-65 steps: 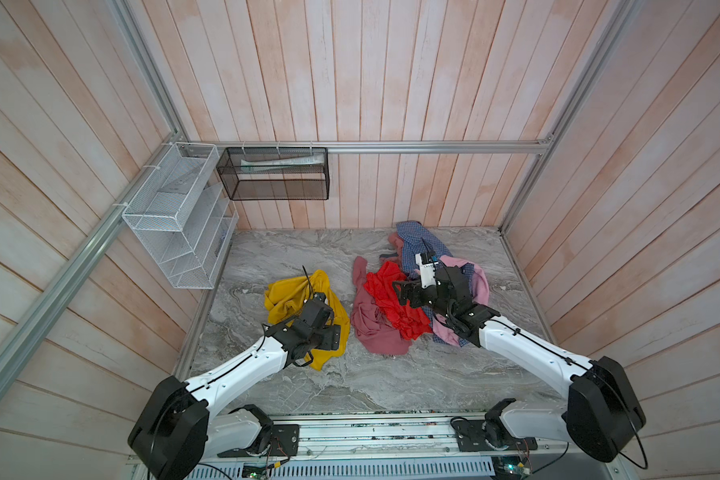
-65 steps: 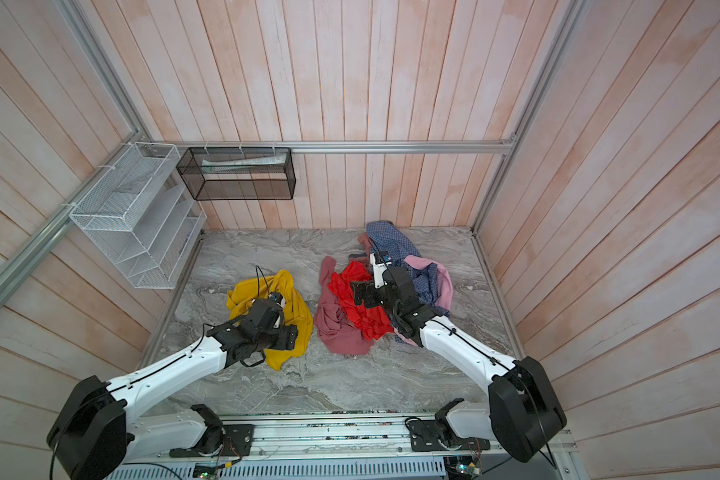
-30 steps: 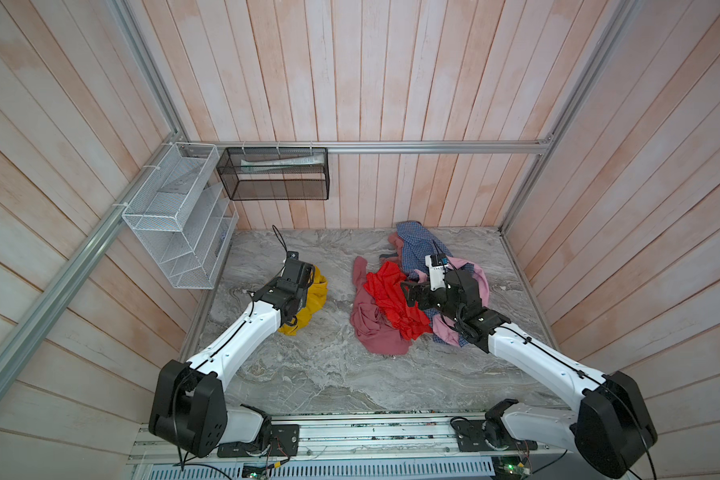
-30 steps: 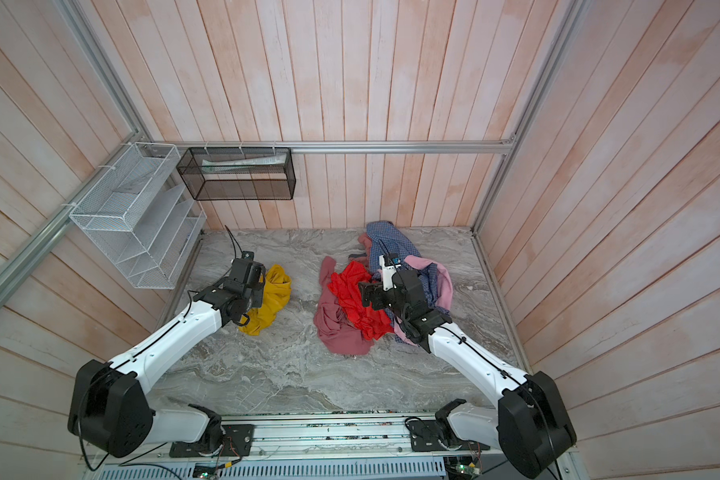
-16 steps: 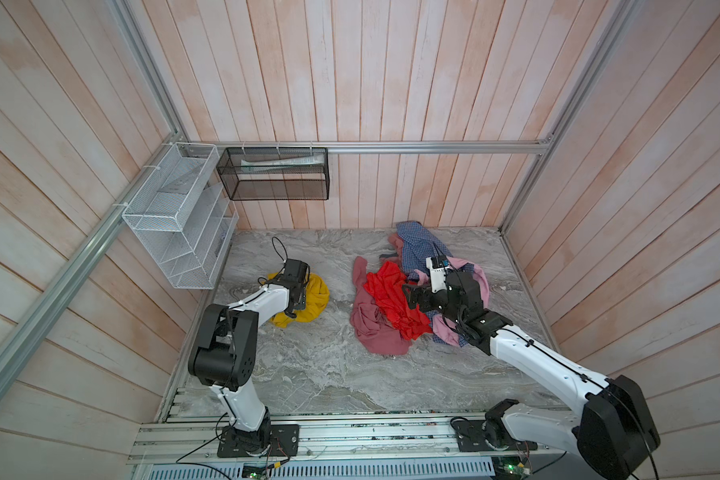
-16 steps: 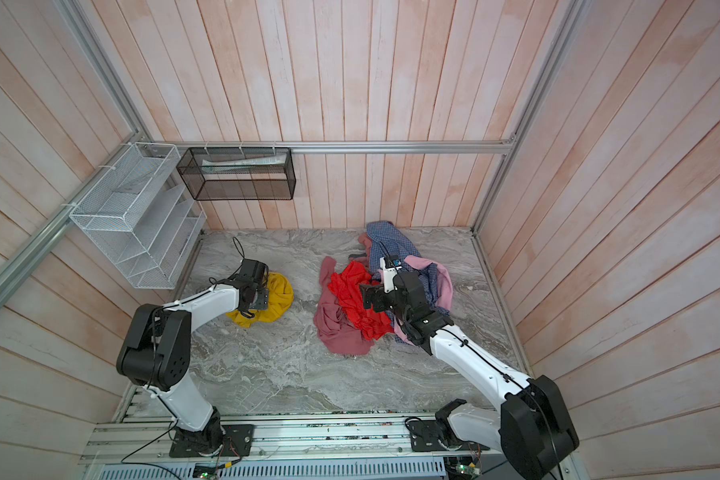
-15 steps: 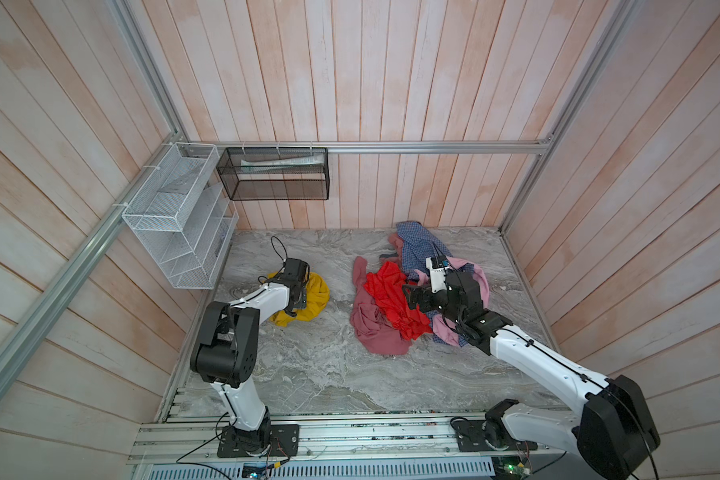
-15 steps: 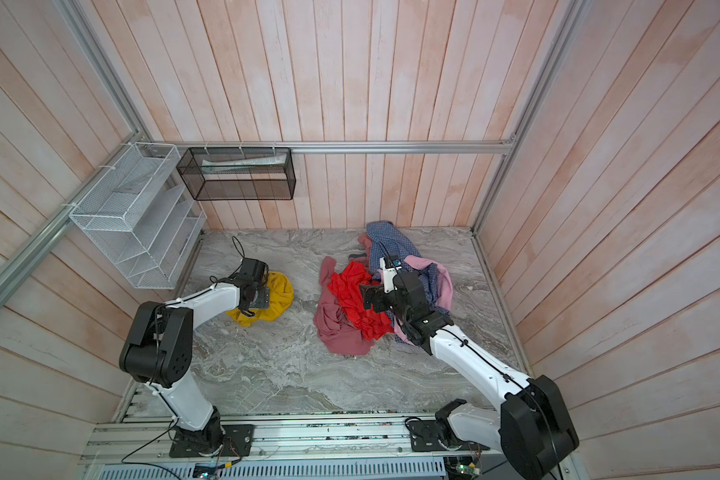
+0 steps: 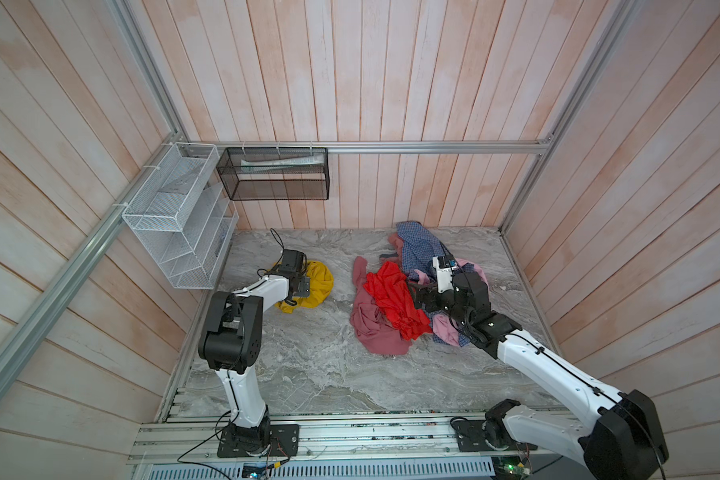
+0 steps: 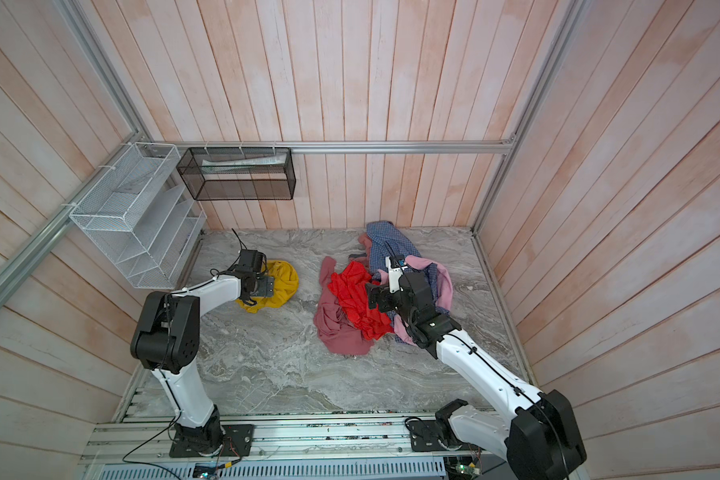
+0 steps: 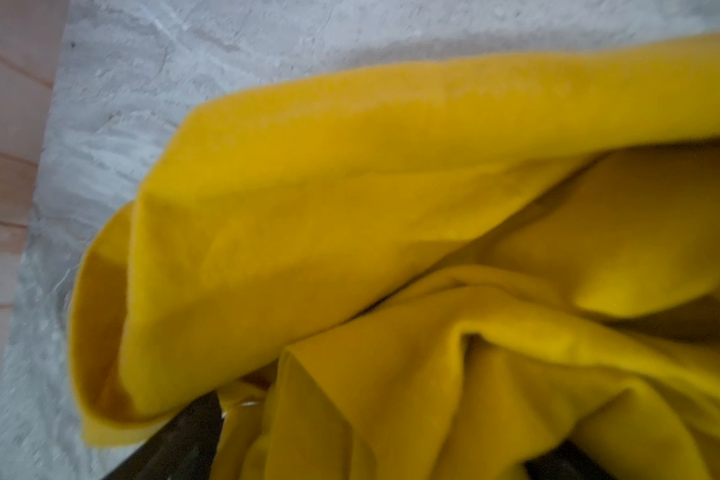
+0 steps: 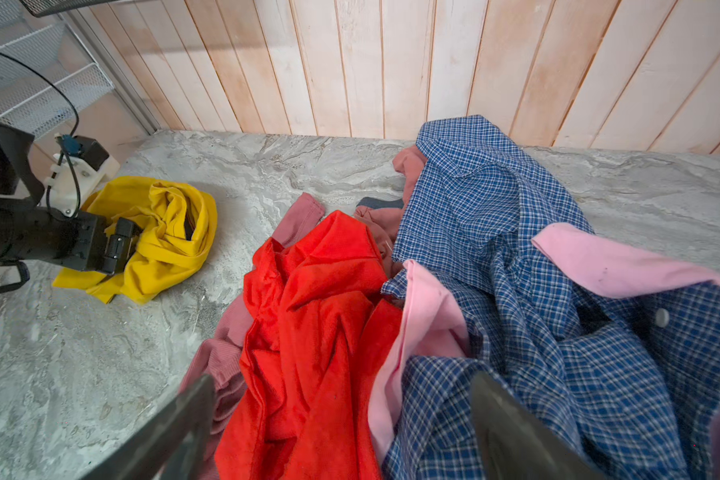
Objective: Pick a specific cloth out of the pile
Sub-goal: 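Drag the yellow shirt toward the wall baskets with the left gripper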
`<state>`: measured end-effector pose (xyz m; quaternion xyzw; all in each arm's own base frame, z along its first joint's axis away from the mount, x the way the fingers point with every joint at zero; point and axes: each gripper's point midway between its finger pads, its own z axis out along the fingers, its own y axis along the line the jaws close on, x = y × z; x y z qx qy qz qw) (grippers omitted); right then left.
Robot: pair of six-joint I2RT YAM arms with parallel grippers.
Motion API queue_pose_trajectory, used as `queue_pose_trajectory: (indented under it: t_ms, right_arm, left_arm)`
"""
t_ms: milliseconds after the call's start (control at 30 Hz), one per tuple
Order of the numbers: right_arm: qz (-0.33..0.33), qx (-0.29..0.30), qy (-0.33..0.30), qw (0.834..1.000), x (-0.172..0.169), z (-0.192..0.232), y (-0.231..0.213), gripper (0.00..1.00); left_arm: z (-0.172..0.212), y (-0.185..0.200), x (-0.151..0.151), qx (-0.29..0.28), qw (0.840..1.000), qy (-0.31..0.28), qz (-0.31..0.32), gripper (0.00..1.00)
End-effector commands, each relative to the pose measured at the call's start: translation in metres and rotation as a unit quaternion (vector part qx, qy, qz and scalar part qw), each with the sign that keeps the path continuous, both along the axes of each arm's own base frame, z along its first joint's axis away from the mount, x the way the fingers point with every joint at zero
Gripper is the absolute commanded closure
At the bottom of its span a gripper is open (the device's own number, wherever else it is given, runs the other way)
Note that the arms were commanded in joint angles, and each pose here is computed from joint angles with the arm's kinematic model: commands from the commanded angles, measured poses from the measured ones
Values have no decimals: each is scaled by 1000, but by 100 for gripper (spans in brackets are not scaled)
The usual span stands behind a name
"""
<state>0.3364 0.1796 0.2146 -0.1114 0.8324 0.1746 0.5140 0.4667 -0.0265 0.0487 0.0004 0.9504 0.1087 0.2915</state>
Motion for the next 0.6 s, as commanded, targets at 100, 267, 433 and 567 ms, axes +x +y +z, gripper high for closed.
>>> queue_pose_trajectory:
  t_ms: [100, 267, 433, 567]
  right_arm:
    - [-17, -17, 4, 1000, 0, -1, -11, 4]
    - [-24, -17, 4, 1000, 1, 1, -16, 4]
    - [-33, -21, 5, 999, 2, -1, -22, 4]
    - [-42, -27, 10, 999, 3, -7, -29, 4]
  left_arm:
    - [-50, -4, 9, -50, 996, 71, -25, 37]
    - [-54, 15, 26, -123, 989, 79, 12, 81]
    - [-47, 56, 41, -118, 988, 59, 77, 91]
    - [-41, 75, 55, -125, 986, 43, 99, 94]
